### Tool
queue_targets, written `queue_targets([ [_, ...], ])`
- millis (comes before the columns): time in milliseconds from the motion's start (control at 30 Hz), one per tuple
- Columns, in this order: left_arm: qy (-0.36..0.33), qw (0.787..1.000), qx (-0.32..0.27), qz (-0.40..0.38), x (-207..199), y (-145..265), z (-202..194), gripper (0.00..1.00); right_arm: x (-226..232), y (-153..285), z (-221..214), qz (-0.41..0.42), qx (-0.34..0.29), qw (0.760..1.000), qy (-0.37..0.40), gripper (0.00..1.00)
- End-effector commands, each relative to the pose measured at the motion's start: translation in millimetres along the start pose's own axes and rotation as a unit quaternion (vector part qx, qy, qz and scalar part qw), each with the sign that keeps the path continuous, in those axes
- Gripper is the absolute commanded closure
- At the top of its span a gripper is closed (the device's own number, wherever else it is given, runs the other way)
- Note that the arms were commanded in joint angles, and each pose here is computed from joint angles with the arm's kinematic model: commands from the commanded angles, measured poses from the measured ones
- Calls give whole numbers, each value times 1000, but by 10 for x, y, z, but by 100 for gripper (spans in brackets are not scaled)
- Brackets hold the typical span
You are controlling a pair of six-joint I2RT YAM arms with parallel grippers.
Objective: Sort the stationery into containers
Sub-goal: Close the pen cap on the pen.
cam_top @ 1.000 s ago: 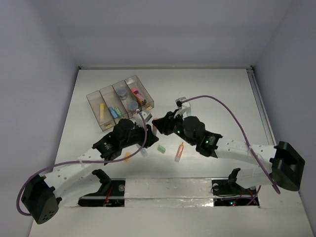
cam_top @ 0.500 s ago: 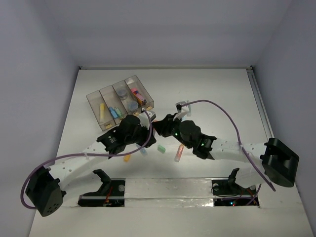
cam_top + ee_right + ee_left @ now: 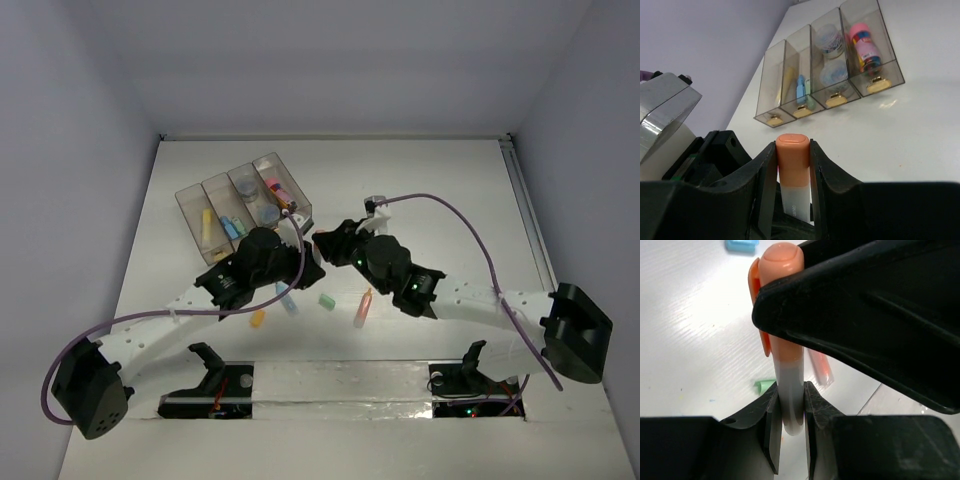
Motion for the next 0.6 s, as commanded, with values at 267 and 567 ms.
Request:
queue_targets([
  [267, -17, 956, -245, -162, -655, 152, 1043, 100, -423, 129, -646, -37, 169, 984, 44, 73],
  [567, 20, 972, -199, -123, -331, -238, 685, 100, -550, -197, 63, -49, 77, 996, -7, 56],
])
Point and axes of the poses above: each gripper's point midway between its finger pads, its own y axis back along the fingers, its own x axis along the line the jaws close on, z = x × y, the point moved 4 cm from there along y, back along the fingers, and after that the axes turned 8 degrees about y, right-handed, at the moved point
